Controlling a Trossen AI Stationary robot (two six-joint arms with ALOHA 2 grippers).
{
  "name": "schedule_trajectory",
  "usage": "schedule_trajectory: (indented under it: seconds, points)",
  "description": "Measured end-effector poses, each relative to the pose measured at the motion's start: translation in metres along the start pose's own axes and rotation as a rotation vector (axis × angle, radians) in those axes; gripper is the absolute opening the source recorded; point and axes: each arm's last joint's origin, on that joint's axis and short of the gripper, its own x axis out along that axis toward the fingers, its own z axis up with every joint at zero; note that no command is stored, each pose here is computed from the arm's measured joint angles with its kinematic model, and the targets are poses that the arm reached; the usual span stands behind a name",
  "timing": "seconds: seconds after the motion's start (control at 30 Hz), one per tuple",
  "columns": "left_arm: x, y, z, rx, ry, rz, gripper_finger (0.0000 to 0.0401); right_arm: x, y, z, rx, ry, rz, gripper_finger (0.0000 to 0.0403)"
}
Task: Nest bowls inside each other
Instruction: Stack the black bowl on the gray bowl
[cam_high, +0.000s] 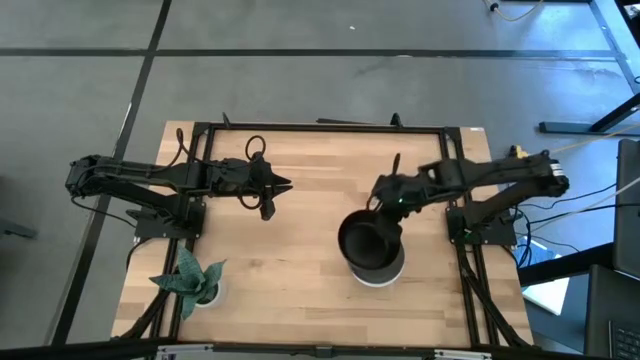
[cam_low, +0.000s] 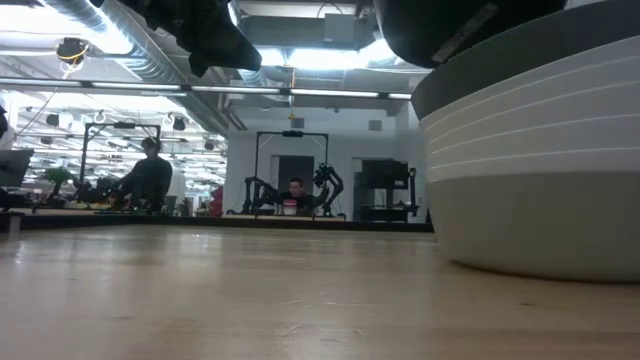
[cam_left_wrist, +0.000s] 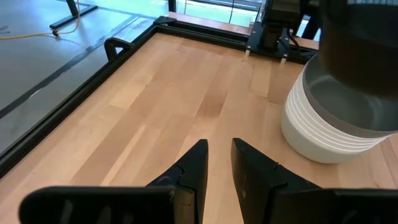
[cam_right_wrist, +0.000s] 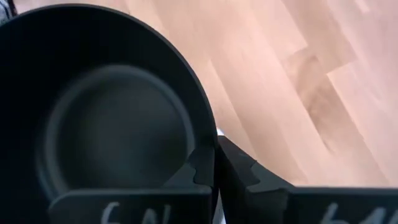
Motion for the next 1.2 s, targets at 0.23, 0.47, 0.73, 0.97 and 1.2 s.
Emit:
schedule_trajectory:
  seconds: [0.23,0.47,0.73,0.97,1.2]
  points:
    - [0.0,0.0,0.0,-0.005,0.0,0.0,0.0066,0.012,0.01,-0.009,-0.008,0.08,-0.041,0.0006]
    - [0.0,0.0,0.0,-0.007,0.0,-0.001,0.0066,0.008,0.016,-0.02,-0.005,0.067,-0.096,0.0006]
    - [0.0,0.0,0.0,-0.011,0.001,-0.001,0.0066,0.022,0.015,-0.03,-0.01,0.081,-0.112,0.0006]
    - [0.0,0.0,-0.001,-0.023,0.013,0.002,0.0066,0.045,0.01,-0.041,0.006,0.108,-0.097,0.0006]
    - [0.0,0.0,-0.002,-0.028,0.018,0.003,0.0066,0.055,0.002,-0.051,0.014,0.141,-0.113,0.0008]
